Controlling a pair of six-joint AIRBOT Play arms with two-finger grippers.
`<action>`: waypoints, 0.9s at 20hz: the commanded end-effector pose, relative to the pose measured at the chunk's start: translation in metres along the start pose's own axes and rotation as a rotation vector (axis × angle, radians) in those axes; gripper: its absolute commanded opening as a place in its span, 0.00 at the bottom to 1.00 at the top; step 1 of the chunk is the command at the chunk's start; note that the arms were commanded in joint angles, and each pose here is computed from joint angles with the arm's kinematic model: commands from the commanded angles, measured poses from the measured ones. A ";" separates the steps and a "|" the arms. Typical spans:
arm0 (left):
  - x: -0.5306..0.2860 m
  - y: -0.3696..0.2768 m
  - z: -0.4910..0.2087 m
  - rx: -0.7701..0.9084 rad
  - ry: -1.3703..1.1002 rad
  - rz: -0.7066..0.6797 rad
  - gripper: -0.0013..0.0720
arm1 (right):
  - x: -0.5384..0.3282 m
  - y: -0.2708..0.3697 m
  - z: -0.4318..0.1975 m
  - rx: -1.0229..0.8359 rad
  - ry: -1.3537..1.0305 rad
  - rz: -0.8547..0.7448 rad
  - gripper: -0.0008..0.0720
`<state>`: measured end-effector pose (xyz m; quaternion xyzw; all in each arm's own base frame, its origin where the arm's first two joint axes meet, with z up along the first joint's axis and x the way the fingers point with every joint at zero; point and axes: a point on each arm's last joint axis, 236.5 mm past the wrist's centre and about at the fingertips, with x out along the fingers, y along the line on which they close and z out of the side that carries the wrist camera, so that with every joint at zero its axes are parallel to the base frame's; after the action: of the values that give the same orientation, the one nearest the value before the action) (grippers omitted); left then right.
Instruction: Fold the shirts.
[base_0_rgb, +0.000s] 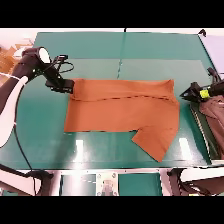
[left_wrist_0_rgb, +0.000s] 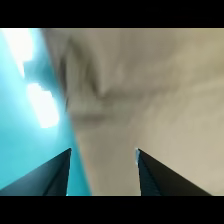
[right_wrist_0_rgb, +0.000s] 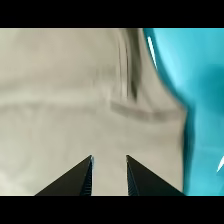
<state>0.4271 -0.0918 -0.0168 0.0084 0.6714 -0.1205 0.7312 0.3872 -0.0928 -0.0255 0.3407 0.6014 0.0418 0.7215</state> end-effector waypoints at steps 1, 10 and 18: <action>-0.011 0.002 -0.045 -0.019 0.108 0.023 0.67 | -0.017 -0.013 -0.058 0.095 0.016 -0.019 0.37; 0.027 -0.022 -0.195 -0.181 0.121 -0.064 0.67 | -0.006 -0.053 -0.203 0.354 -0.014 -0.151 0.36; 0.060 -0.058 -0.183 -0.375 -0.049 -0.266 0.67 | 0.008 -0.059 -0.209 0.375 -0.042 -0.152 0.39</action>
<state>0.2291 -0.1187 -0.0806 -0.1772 0.6910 -0.0969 0.6941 0.1824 -0.0415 -0.0700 0.4221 0.6126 -0.1255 0.6563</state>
